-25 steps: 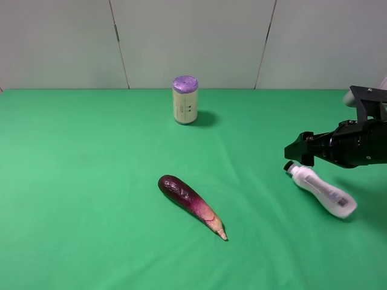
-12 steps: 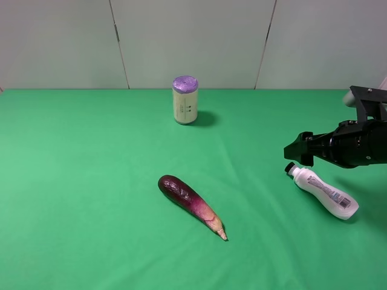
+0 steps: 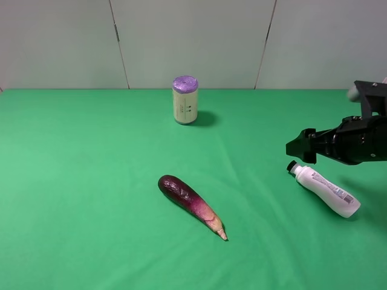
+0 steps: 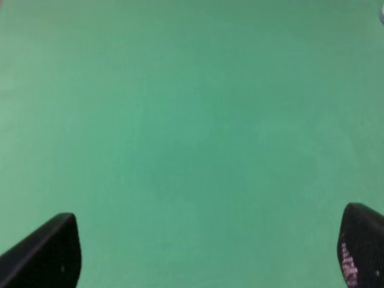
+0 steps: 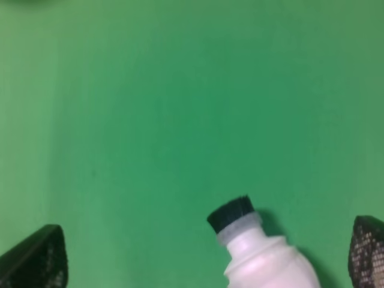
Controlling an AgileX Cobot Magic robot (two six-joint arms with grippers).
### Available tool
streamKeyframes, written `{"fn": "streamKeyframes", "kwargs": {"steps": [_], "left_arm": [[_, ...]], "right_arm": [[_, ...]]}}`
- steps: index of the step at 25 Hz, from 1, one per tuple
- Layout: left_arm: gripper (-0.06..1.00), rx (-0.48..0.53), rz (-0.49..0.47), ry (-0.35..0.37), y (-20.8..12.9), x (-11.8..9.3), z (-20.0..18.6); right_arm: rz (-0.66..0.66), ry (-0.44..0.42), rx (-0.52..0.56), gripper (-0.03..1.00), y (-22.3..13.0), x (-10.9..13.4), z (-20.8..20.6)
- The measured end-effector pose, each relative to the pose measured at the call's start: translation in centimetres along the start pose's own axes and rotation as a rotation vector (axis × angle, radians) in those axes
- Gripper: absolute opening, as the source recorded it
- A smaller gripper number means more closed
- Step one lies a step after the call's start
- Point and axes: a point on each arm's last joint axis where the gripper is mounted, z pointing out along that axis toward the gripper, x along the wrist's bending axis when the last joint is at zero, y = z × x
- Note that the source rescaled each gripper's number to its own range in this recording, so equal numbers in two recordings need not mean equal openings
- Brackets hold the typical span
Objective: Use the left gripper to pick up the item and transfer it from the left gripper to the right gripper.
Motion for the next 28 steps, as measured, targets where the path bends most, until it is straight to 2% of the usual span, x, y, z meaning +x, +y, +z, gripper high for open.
{"fn": "streamKeyframes", "kwargs": {"steps": [4,9,18,28], "left_arm": [[0.74,0.000,0.000,0.000,0.0,0.0,0.0],[0.74,0.000,0.000,0.000,0.0,0.0,0.0],[0.74,0.000,0.000,0.000,0.0,0.0,0.0],[0.73,0.000,0.000,0.000,0.0,0.0,0.0]], "right_arm": [[-0.007,0.016,-0.058,1.00,0.6,0.4,-1.5],[-0.028,0.058,-0.070,1.00,0.6,1.1,-3.2],[-0.049,0.072,0.021,1.00,0.0,1.8,-6.7],[-0.028,-0.021,0.194,1.00,2.0,2.0,-12.9]]}}
